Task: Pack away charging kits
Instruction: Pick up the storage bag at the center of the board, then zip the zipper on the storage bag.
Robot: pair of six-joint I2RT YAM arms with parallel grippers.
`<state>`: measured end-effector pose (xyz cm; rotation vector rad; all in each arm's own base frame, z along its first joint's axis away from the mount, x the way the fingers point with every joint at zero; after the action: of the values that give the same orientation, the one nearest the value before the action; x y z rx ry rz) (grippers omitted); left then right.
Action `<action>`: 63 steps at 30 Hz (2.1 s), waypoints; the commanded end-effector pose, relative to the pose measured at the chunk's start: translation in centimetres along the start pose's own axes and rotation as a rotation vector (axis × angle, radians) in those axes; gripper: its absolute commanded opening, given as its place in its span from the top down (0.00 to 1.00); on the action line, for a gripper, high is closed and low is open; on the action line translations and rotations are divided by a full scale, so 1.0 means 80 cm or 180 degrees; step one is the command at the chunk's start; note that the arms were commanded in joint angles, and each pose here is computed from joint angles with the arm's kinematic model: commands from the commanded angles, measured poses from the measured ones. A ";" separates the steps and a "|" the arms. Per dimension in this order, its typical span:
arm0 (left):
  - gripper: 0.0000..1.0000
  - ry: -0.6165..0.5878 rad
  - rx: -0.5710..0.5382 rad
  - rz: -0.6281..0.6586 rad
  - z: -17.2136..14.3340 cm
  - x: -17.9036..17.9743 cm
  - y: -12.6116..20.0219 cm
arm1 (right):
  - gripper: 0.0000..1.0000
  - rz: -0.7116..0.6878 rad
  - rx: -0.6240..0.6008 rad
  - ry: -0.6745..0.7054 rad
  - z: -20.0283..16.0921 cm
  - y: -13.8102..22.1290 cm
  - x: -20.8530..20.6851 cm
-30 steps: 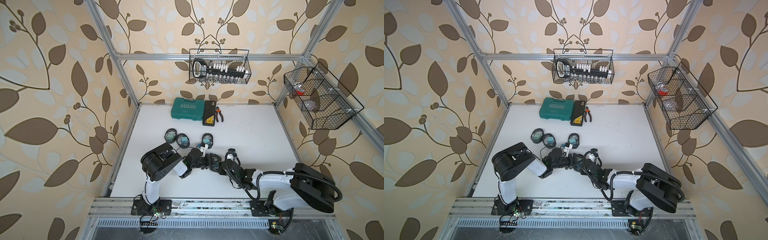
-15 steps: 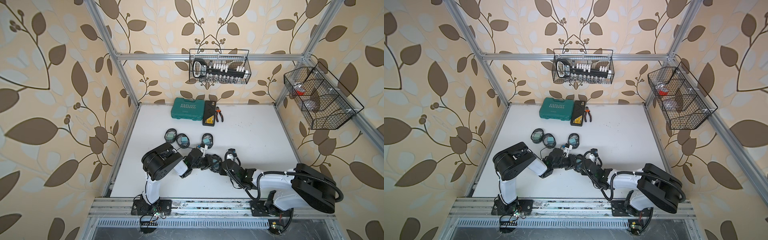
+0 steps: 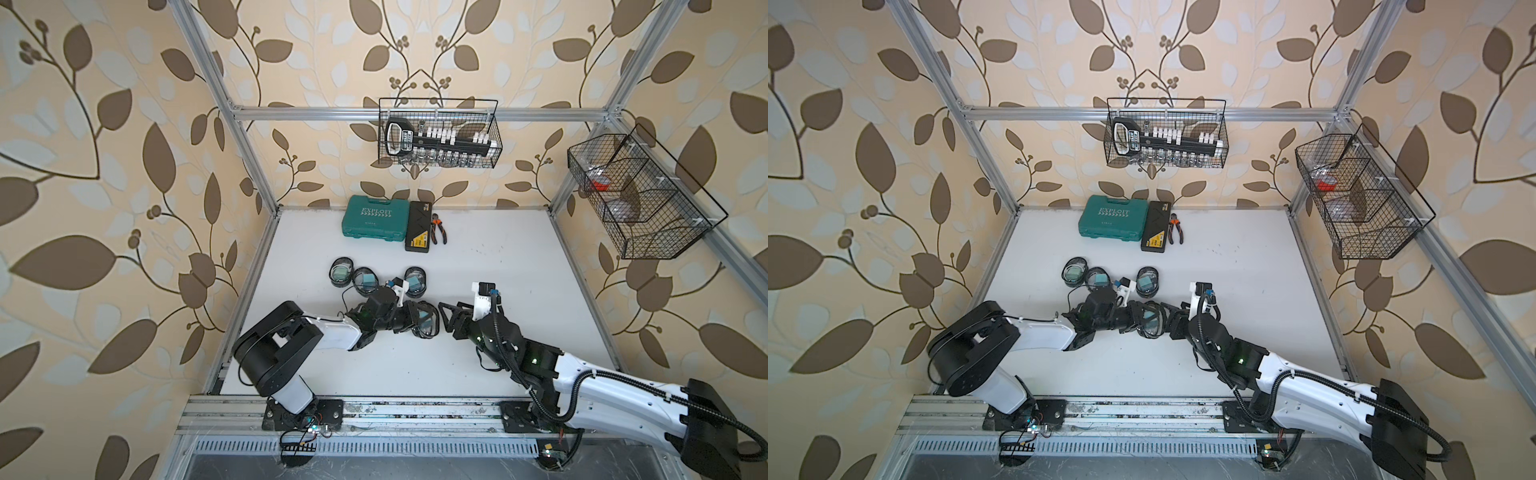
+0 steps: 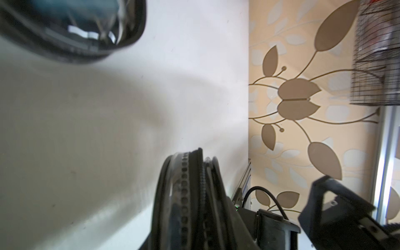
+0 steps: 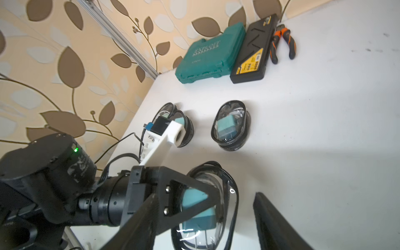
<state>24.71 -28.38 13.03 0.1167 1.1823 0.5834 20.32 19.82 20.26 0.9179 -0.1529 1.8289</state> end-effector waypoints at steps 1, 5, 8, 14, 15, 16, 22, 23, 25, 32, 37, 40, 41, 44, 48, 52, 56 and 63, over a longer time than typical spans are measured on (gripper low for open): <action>1.00 -0.0528 -0.0585 -0.0140 0.058 -0.066 0.042 | 0.33 0.0510 -0.0134 0.0284 0.025 0.018 0.046; 1.00 -0.1151 -0.1218 -0.0430 0.091 -0.137 0.107 | 0.38 0.1112 -0.0254 0.0656 0.030 0.047 0.108; 1.00 -0.1594 -0.1618 -0.0658 0.101 -0.181 0.154 | 0.38 0.1381 -0.0455 0.1059 0.018 0.068 0.150; 1.00 -0.2212 -0.2007 -0.1297 0.087 -0.238 0.216 | 0.45 0.1737 -0.1042 0.1769 -0.007 0.100 0.212; 1.00 -0.2261 -0.2048 -0.1380 0.083 -0.243 0.223 | 0.48 0.1715 -0.1112 0.1830 -0.008 0.100 0.219; 1.00 -0.2312 -0.2108 -0.1466 0.080 -0.248 0.233 | 0.51 0.1701 -0.1159 0.1883 -0.007 0.099 0.226; 1.00 -0.2738 -0.2471 -0.1844 0.061 -0.279 0.289 | 0.64 0.1737 -0.1404 0.1990 -0.005 0.094 0.261; 1.00 -0.2805 -0.2516 -0.1898 0.058 -0.284 0.297 | 0.65 0.1744 -0.1476 0.1949 0.000 0.096 0.263; 1.00 -0.2936 -0.2573 -0.2004 0.052 -0.292 0.309 | 0.65 0.1813 -0.1540 0.1907 0.005 0.101 0.267; 1.00 -0.3073 -0.2596 -0.2170 0.046 -0.309 0.326 | 0.64 0.2060 -0.1500 0.1923 0.000 0.105 0.286; 1.00 -0.3029 -0.2604 -0.2190 0.049 -0.309 0.322 | 0.66 0.2049 -0.1510 0.1949 -0.006 0.097 0.299; 1.00 -0.2986 -0.2620 -0.2183 0.051 -0.308 0.321 | 0.68 0.1945 -0.1605 0.1975 -0.009 0.089 0.306; 1.00 -0.2974 -0.2634 -0.2182 0.051 -0.308 0.321 | 0.70 0.1893 -0.1627 0.1980 -0.009 0.085 0.308; 1.00 -0.2971 -0.2646 -0.2193 0.051 -0.308 0.323 | 0.73 0.1788 -0.1677 0.1961 -0.010 0.077 0.314; 1.00 -0.2940 -0.2719 -0.2150 0.051 -0.305 0.328 | 0.75 0.1691 -0.1724 0.1846 -0.005 0.074 0.314; 1.00 -0.2923 -0.2803 -0.2081 0.051 -0.301 0.333 | 0.75 0.1671 -0.1668 0.1824 -0.009 0.072 0.308; 1.00 -0.2933 -0.2855 -0.2034 0.050 -0.300 0.338 | 0.75 0.1661 -0.1606 0.1848 -0.019 0.069 0.293; 1.00 -0.2919 -0.2863 -0.2079 0.049 -0.300 0.339 | 0.73 0.1632 -0.1605 0.1821 -0.019 0.065 0.297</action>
<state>12.74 -16.83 44.10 -0.6379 0.0150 0.3479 11.03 35.91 35.18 -0.0633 -0.4469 2.3168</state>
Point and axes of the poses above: each gripper's point midway between its finger pads, its own y axis back along the fingers, its own x axis along the line the jaws close on, z = x × y, the point moved 4 cm from there along y, back along the fingers, and after that the axes turned 9 degrees about -y, right-handed, at the moved point
